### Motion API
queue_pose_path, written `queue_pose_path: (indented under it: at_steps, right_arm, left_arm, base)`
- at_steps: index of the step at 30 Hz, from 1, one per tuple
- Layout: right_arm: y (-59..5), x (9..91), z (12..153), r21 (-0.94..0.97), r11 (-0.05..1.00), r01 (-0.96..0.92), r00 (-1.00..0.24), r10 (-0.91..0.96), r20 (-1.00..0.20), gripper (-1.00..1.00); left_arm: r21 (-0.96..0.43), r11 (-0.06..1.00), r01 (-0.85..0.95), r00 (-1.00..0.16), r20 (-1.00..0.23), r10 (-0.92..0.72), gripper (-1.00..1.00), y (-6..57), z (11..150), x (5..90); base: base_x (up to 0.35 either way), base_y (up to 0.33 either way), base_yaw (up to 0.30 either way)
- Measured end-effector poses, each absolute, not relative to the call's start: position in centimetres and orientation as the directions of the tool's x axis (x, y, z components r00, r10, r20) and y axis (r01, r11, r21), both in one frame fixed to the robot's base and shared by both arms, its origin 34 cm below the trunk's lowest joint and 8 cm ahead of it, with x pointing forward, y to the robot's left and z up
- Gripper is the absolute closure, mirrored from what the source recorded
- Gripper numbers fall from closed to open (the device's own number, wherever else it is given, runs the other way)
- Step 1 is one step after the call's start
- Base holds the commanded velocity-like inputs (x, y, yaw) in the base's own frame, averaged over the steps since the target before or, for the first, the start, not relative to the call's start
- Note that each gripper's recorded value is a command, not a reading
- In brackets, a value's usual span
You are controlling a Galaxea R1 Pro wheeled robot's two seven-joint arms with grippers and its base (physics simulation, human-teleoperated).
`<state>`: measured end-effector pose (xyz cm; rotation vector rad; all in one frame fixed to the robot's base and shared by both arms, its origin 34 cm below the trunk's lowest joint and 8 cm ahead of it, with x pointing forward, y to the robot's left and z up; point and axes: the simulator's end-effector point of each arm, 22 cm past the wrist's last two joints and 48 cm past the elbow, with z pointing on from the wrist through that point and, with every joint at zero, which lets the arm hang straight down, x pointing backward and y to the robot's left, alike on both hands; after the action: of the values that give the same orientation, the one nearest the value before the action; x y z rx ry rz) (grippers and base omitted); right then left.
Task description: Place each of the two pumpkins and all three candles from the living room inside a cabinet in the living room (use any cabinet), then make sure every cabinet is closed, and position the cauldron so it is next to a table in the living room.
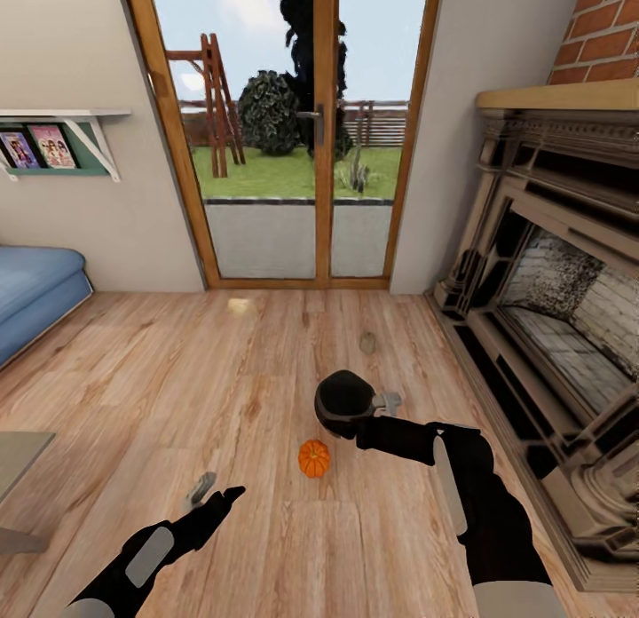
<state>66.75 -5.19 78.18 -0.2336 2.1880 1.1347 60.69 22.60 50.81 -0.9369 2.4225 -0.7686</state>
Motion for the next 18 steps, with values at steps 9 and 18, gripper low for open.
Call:
queue_pose_path:
  at_steps: [9,18]
  right_arm:
    - [-4.43,66.32,79.15,0.723,0.551,-0.418,-0.789,0.174,-0.589,-1.0]
    - [-4.34,66.27,79.17,0.725,0.548,-0.418,-0.79,0.175,-0.588,-1.0]
  left_arm:
    - [-0.63,0.618,-0.471,-0.68,-0.187,-0.709,-1.0,22.5,50.82,60.66]
    - [-0.631,0.618,-0.469,-0.68,-0.188,-0.709,-1.0,22.45,50.84,60.67]
  base:
    - [0.196,-0.086,-0.259]
    - [0.213,-0.002,-0.077]
